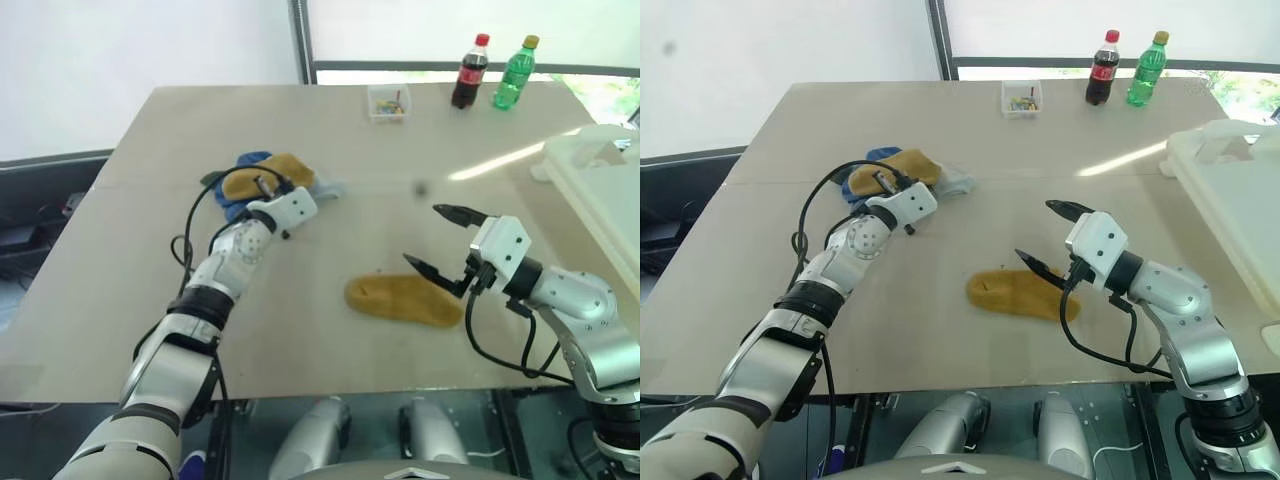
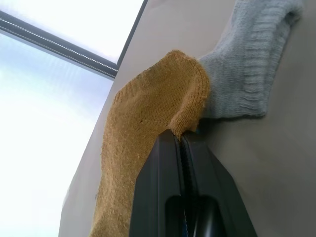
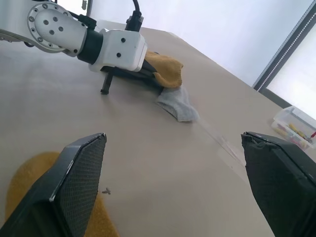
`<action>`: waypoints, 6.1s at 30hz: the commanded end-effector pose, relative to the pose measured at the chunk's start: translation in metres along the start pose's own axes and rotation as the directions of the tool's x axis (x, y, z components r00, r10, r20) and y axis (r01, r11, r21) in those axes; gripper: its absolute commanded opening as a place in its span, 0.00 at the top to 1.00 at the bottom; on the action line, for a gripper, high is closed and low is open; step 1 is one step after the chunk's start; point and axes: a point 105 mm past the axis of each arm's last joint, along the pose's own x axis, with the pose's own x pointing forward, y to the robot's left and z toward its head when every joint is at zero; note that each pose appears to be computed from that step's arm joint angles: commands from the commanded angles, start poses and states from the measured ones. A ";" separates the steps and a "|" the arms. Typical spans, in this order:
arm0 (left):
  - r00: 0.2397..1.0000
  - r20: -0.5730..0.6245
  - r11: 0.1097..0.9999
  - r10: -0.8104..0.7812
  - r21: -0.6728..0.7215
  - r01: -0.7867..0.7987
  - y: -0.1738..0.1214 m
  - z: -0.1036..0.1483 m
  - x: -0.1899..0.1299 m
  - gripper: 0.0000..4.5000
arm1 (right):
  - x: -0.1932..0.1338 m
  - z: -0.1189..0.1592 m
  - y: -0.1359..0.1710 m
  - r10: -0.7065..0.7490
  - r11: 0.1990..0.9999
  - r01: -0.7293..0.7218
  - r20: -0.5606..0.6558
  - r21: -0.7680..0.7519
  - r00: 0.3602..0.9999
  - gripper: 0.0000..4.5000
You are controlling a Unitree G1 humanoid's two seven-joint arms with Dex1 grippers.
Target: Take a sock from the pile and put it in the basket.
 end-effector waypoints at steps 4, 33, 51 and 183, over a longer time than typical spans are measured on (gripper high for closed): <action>0.998 0.054 0.998 -0.028 -0.046 0.031 0.008 0.002 -0.026 0.98 | -0.001 0.011 -0.005 -0.012 0.999 0.014 0.040 -0.042 0.999 0.00; 0.829 0.296 0.560 -0.474 -0.626 0.543 -0.062 0.097 -0.070 0.98 | 0.011 -0.004 0.001 0.050 0.998 -0.048 -0.034 0.050 0.998 0.00; 0.892 0.237 0.310 -0.384 -0.877 0.367 -0.004 0.052 -0.135 0.51 | 0.073 -0.022 0.003 0.142 0.968 -0.108 -0.141 0.225 0.980 0.00; 0.611 0.487 -0.153 -0.625 -0.843 0.516 -0.085 0.071 -0.135 0.06 | -0.030 -0.035 0.025 -0.019 0.978 0.040 -0.104 0.203 0.994 0.99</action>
